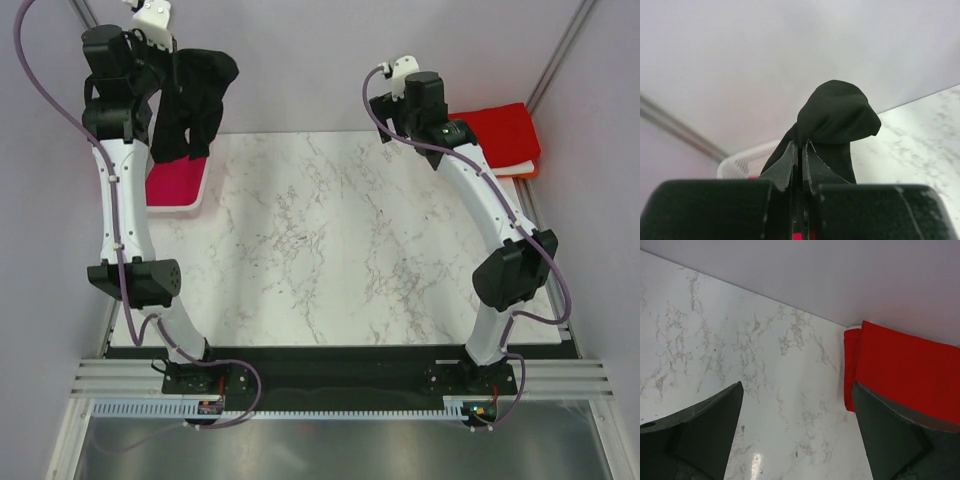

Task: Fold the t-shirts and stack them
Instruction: Grab the tshirt from the pile, then move the tshirt to the center of the board, then flatten the tshirt out

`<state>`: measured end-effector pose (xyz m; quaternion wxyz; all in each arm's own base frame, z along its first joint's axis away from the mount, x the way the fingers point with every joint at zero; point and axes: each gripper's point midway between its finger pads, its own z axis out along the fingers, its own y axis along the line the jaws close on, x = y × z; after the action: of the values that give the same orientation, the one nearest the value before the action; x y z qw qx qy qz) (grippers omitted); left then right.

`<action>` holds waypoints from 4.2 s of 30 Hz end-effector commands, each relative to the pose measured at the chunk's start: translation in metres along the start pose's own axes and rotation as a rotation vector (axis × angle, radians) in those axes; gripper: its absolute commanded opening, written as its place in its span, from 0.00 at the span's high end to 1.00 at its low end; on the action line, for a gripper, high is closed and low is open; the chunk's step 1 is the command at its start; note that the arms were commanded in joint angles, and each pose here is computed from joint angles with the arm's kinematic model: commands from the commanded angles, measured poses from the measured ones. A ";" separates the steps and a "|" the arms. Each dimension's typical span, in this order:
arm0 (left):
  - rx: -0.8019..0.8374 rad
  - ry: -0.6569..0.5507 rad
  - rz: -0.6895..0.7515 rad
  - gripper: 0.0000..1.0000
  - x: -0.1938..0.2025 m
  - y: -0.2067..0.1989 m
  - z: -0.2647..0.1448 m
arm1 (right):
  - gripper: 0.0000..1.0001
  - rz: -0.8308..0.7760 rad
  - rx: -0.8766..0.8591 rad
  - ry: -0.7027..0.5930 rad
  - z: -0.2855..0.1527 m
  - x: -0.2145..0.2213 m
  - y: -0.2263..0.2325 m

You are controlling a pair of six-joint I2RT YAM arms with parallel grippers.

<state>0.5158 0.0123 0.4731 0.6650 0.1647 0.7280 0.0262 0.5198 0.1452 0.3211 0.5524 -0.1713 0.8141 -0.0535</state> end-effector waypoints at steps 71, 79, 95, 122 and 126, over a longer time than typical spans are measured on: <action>0.290 0.466 -0.130 0.54 0.189 -0.174 0.026 | 1.00 -0.701 -0.823 -0.025 -0.123 0.103 0.168; 0.255 0.352 -0.067 0.54 0.154 -0.149 0.036 | 1.00 -0.831 -0.383 -0.368 -0.141 -0.053 0.092; 0.613 0.391 -0.088 0.53 0.189 -0.239 0.006 | 1.00 -0.557 0.071 0.030 -0.027 0.016 -0.033; 0.523 0.510 -0.159 0.54 0.238 -0.229 -0.040 | 0.37 -0.577 -0.844 0.174 -0.089 0.224 0.198; 0.517 0.516 -0.155 0.54 0.241 -0.229 -0.046 | 0.37 -0.583 -0.851 0.200 -0.069 0.226 0.207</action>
<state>0.4072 -0.1324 0.1795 0.3741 0.2530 0.8734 -0.1822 0.3195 0.2332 0.0770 0.2859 -0.6028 0.7396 0.0890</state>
